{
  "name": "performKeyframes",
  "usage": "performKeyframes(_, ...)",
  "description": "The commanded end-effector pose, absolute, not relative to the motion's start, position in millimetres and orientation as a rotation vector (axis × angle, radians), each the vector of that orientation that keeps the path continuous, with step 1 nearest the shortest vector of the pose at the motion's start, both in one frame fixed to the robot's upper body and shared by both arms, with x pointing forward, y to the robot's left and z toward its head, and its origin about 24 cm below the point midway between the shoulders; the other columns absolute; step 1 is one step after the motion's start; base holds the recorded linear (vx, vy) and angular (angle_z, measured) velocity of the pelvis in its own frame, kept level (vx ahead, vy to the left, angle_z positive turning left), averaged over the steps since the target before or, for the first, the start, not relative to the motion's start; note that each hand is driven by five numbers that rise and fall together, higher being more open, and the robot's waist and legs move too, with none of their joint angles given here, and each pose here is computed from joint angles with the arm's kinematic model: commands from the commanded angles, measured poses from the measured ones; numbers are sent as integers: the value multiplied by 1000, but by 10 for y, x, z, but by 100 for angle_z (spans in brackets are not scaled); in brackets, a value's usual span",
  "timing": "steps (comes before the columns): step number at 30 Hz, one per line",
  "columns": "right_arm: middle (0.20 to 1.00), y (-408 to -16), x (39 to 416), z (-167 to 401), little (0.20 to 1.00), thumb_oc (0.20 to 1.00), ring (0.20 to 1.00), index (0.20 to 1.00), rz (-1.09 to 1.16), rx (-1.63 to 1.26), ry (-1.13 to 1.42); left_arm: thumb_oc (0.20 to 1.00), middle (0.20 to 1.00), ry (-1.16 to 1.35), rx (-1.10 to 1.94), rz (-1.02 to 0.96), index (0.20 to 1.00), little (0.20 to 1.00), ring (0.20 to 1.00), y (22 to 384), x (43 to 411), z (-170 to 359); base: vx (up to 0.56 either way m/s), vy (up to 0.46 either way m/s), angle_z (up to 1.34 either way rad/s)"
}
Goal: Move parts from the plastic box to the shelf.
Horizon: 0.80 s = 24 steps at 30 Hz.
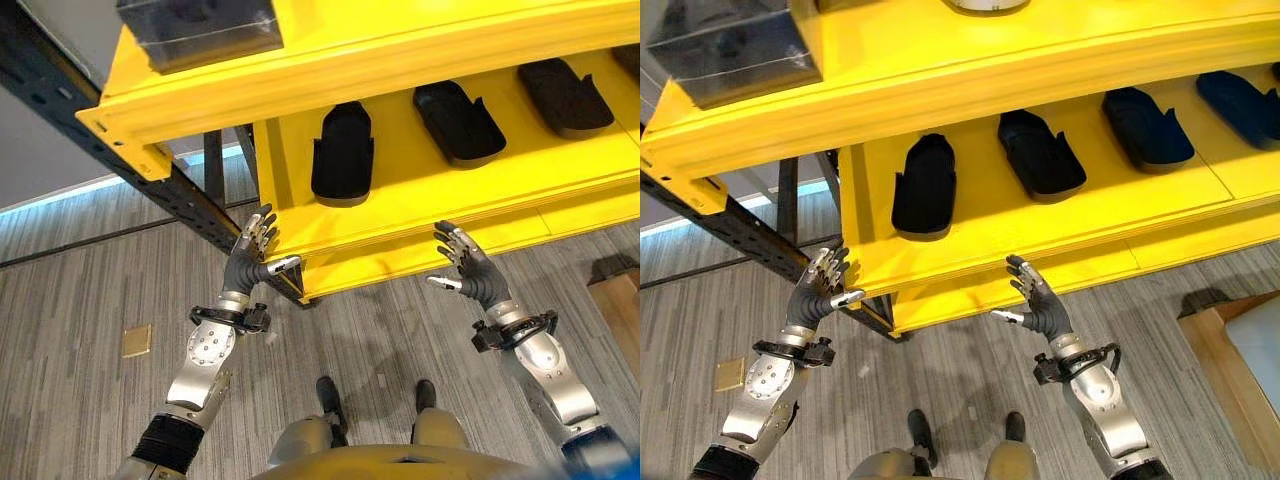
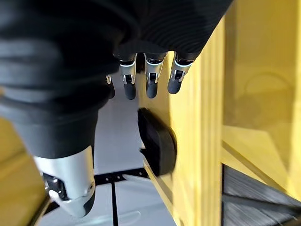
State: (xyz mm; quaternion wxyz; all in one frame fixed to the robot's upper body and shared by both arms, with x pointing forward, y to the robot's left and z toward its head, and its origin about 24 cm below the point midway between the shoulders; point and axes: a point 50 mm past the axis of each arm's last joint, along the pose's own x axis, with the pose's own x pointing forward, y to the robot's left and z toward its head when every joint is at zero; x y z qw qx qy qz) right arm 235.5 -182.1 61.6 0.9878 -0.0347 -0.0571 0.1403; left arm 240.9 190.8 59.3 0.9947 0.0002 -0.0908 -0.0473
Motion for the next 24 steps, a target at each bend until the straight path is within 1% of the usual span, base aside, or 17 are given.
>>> performKeyframes(1,1000,-1663,2501,1028,1000,1000,1000,1000,312,-110,-342,1000,1000,-346,15,-82,1000,1000,1000,1919,2465,867,78,8,-11)
performKeyframes(5,1000,-1569,2708,1308,1000,1000,1000,1000,283,-124,-465,1000,1000,-373,11,-73,1000,1000,1000,1912,2500,930,20,-5,-2)
performKeyframes(9,1000,-1491,2920,1483,1000,1000,1000,1000,232,-108,-526,1000,1000,-412,-2,-69,1000,1000,1000,1891,2527,1018,0,-30,14)
performKeyframes(10,1000,-1432,3072,1579,1000,1000,1000,1000,193,-72,-545,1000,1000,-431,-23,-93,1000,1000,1000,1833,2530,1062,-14,-45,36)
performKeyframes(11,1000,-1391,3145,1624,1000,1000,1000,1000,177,-44,-549,1000,1000,-441,-27,-104,1000,1000,1000,1807,2523,1082,-12,-39,40)
performKeyframes(18,1000,-1310,3303,1692,1000,1000,1000,1000,158,26,-530,1000,1000,-435,-49,-133,1000,1000,1000,1756,2505,1091,-7,-13,11)
performKeyframes(19,1000,-1321,3380,1759,1000,1000,1000,1000,134,28,-534,1000,1000,-439,-59,-141,1000,1000,1000,1748,2496,1102,-19,0,4)
performKeyframes(24,1000,-1376,3529,2003,1000,1000,1000,1000,72,4,-577,1000,1000,-457,-62,-175,1000,1000,1000,1712,2509,1164,-12,-1,5)
